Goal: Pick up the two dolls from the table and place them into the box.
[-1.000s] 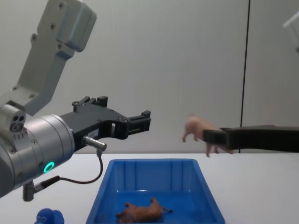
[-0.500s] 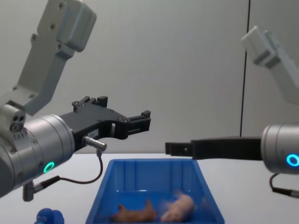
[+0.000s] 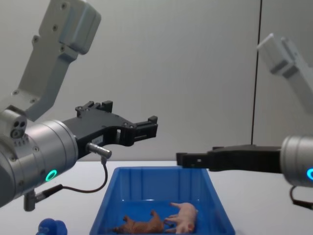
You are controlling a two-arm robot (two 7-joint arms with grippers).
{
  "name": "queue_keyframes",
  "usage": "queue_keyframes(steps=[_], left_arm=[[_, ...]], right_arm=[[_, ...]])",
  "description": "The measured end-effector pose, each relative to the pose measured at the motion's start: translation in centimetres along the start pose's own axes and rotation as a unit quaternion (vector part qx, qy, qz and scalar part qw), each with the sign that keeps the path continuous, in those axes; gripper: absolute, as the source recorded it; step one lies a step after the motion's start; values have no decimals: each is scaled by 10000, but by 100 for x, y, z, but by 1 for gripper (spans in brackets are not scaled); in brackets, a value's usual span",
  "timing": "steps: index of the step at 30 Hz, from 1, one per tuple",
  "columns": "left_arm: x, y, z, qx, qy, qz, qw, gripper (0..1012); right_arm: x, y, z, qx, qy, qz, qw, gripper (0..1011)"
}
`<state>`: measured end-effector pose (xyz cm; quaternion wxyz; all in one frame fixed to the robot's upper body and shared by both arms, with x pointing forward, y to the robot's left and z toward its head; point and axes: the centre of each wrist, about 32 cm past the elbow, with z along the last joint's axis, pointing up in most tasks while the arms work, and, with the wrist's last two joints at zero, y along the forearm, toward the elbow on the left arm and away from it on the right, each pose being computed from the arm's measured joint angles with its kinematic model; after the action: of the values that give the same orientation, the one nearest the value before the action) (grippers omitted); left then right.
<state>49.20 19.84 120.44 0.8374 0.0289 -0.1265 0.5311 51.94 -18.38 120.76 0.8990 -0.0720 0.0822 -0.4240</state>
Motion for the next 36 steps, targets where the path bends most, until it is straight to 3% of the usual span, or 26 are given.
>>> queue_keyframes(steps=[14,23,29,36], left_arm=[[0,0,0,0,0,0,10000,1001],[10,6,-1,4,-12,12,10000,1001],[53,52,0,37,-49,142,9999,1001],[109,177,-38,180,32,406,9990,1001]], right_arm=[[232,-477,-141,481,-223,-208,9984,1001],[319,-707,-175,719,-287,-284,9966,1001],[348,-791,-185,804,-316,-308,9958,1001],[366,-847,-192,854,-334,-321,9953,1001]])
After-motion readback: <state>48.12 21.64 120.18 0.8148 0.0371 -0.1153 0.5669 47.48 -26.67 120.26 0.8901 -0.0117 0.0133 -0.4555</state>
